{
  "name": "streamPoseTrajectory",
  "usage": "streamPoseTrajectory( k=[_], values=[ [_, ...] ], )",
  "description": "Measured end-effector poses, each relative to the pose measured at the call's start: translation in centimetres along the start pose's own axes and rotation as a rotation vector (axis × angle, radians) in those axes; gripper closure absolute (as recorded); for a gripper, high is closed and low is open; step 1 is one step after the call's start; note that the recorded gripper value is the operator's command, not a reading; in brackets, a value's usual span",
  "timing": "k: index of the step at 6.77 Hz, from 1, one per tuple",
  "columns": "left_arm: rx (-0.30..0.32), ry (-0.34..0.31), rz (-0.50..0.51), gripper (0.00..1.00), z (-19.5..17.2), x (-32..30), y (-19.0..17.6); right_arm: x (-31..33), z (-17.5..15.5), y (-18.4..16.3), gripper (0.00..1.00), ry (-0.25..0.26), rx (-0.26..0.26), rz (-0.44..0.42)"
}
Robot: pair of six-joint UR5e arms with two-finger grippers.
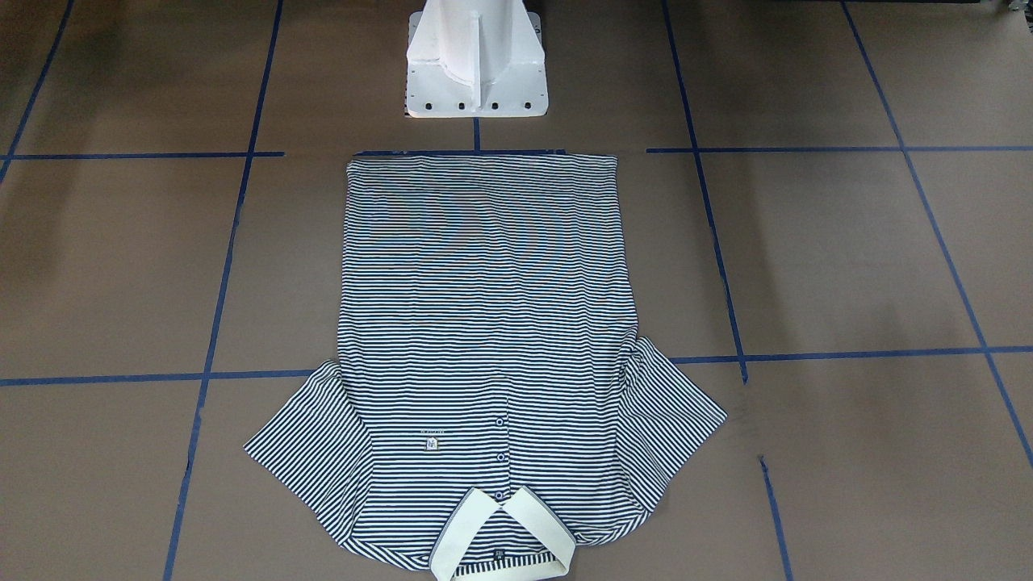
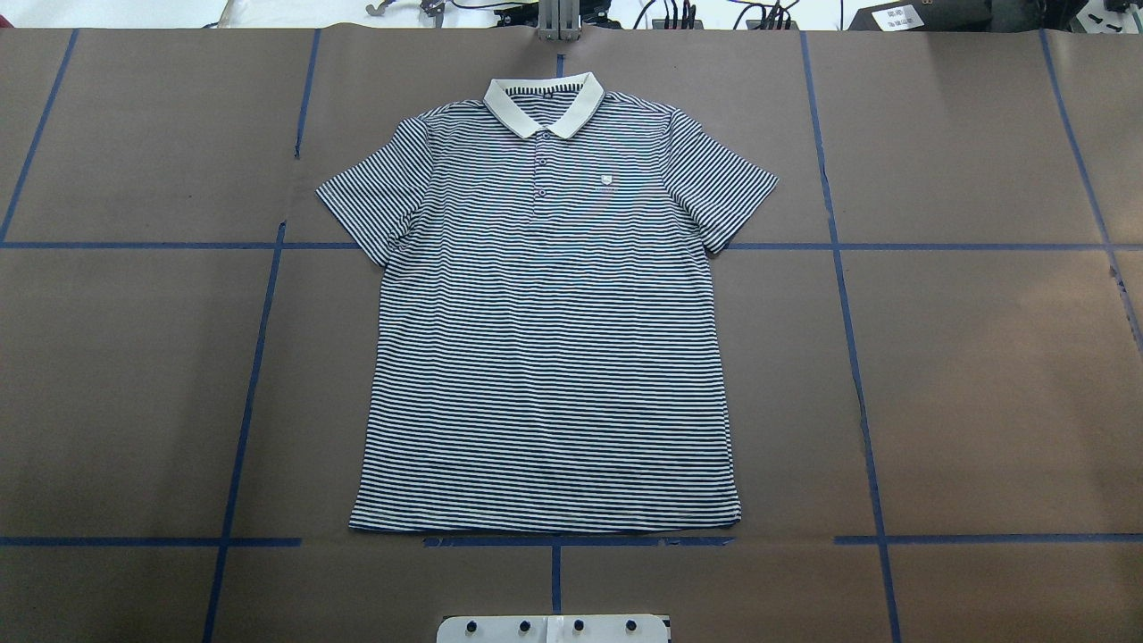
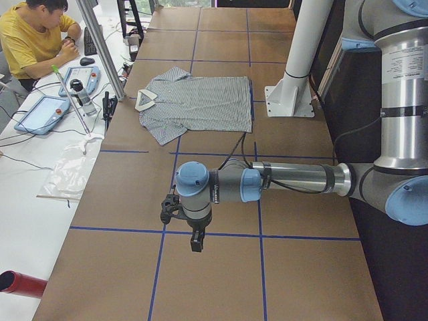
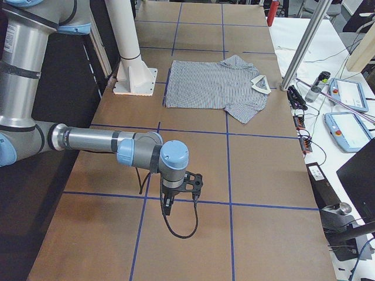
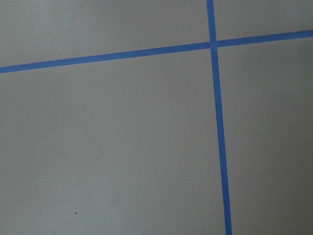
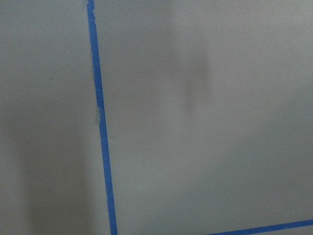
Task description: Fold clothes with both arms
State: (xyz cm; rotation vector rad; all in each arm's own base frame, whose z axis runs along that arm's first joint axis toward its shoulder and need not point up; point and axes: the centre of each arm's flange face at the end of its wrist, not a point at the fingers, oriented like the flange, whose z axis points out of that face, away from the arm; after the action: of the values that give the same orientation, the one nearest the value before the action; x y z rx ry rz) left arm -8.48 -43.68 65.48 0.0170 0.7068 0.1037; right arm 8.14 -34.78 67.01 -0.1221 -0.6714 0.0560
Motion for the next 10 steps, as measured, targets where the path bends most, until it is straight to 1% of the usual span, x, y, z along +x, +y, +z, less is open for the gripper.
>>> streamPoseTrajectory(
  k=[2,3,4,5,6,7,8,9,10],
  values=[
    [0.003,-0.007,0.016,0.0,-0.2,0.6,-0.4,-0.1,-0.1,-0.1,0.0,-0.001,0.003,-0.002],
    [0.014,-0.011,0.031,0.0,-0.7,1.1,-0.7,-0.4,-0.4,-0.2,0.0,-0.003,0.01,-0.008],
    [0.043,-0.02,0.057,0.0,-1.4,1.7,-1.1,-0.8,-0.9,-0.6,0.0,-0.002,0.021,-0.02],
    [0.107,-0.026,0.11,0.0,-2.4,2.5,-2.0,-1.9,-2.3,-2.1,0.0,-0.001,0.056,-0.048],
    [0.202,-0.034,0.19,0.0,-3.7,3.5,-3.1,-3.7,-4.4,-4.4,0.0,0.0,0.119,-0.095],
    [0.34,-0.055,0.307,0.0,-5.7,5.0,-5.0,-5.5,-6.6,-7.2,0.0,0.004,0.206,-0.163],
    [0.49,-0.075,0.437,0.0,-7.8,6.8,-7.1,-6.6,-8.1,-10.2,0.0,0.005,0.286,-0.224],
    [0.587,-0.078,0.523,0.0,-8.6,8.0,-9.4,-6.8,-8.1,-12.2,0.0,-0.017,0.319,-0.255],
    [0.626,-0.059,0.544,0.0,-8.7,9.4,-12.0,-7.2,-7.8,-13.9,0.0,-0.078,0.345,-0.289]
  ],
)
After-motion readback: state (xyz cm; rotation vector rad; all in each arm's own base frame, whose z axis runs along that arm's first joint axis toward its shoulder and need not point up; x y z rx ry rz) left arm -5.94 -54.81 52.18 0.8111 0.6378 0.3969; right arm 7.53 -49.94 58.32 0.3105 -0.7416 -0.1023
